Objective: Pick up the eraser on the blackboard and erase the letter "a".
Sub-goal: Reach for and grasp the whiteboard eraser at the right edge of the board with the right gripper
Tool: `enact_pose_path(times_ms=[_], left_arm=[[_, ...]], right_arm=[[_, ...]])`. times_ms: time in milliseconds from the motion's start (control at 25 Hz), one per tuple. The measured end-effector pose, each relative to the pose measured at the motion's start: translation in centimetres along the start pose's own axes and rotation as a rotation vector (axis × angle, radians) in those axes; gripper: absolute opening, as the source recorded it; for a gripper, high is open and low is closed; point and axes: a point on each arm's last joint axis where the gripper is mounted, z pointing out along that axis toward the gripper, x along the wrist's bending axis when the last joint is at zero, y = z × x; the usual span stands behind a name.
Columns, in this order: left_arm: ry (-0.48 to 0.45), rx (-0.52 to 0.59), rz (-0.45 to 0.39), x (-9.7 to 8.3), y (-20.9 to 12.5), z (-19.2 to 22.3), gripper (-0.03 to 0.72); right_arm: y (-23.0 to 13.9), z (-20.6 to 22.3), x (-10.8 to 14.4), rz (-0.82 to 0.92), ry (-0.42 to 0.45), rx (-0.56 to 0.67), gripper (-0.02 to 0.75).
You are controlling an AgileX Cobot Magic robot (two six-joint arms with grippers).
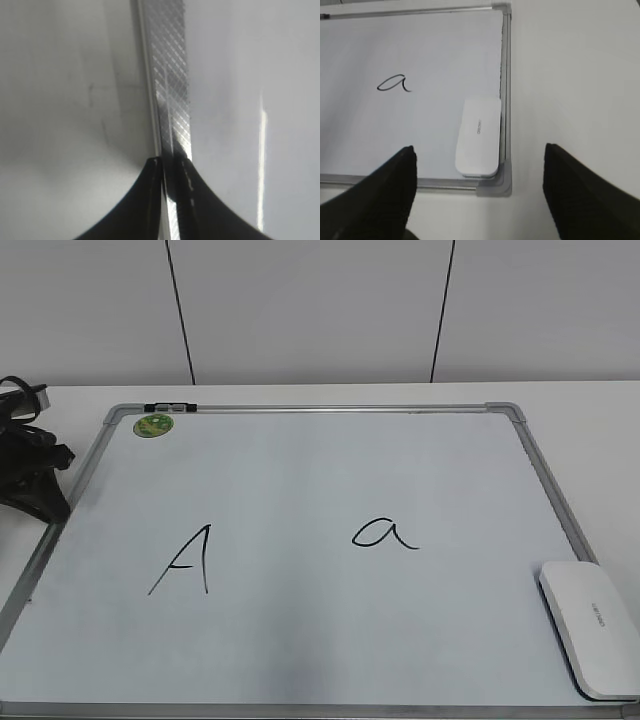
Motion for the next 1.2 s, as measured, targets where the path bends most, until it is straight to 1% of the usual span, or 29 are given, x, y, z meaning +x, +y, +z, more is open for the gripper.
enact_pose_path(times_ms=[120, 200, 280, 400, 520, 640, 760, 880, 960, 1040, 1200], left_arm=[[0.0, 0.0, 0.0, 0.0, 0.0, 0.0, 0.036], [0.0, 0.0, 0.0, 0.0, 0.0, 0.0, 0.036], [0.0, 0.0, 0.0, 0.0, 0.0, 0.0, 0.036], [-0.001, 0.002, 0.0, 0.0, 0.0, 0.0, 0.036], [-0.001, 0.002, 0.0, 0.0, 0.0, 0.0, 0.036], [-0.002, 0.001, -0.001, 0.0, 0.0, 0.0, 0.036], [-0.003, 0.002, -0.001, 0.0, 0.0, 0.0, 0.036], [-0.003, 0.002, -0.001, 0.0, 0.0, 0.0, 0.036], [-0.003, 0.002, -0.001, 0.0, 0.0, 0.0, 0.036], [-0.003, 0.002, -0.002, 0.0, 0.0, 0.0, 0.036], [-0.003, 0.002, -0.002, 0.0, 0.0, 0.0, 0.036]], right_arm=[[2.6, 1.2, -0.1, -0.022, -0.003, 0.001, 0.587], [3.9, 2.7, -0.2, -0.019, -0.001, 0.037, 0.587], [5.1, 4.2, -0.1, 0.006, 0.019, 0.074, 0.587], [6.3, 6.9, 0.0, 0.034, 0.054, 0.192, 0.586], [7.0, 9.6, 0.0, 0.033, 0.075, 0.346, 0.587], [7.6, 12.5, -0.2, 0.046, 0.083, 0.513, 0.587], [8.1, 15.0, -0.3, 0.062, 0.083, 0.621, 0.587], [8.1, 17.6, -0.2, 0.063, 0.056, 0.722, 0.587], [7.6, 19.4, 0.0, 0.048, 0.033, 0.796, 0.587], [6.7, 20.9, 0.3, 0.028, 0.024, 0.853, 0.587], [5.8, 23.3, 0.8, 0.026, 0.016, 0.873, 0.588]])
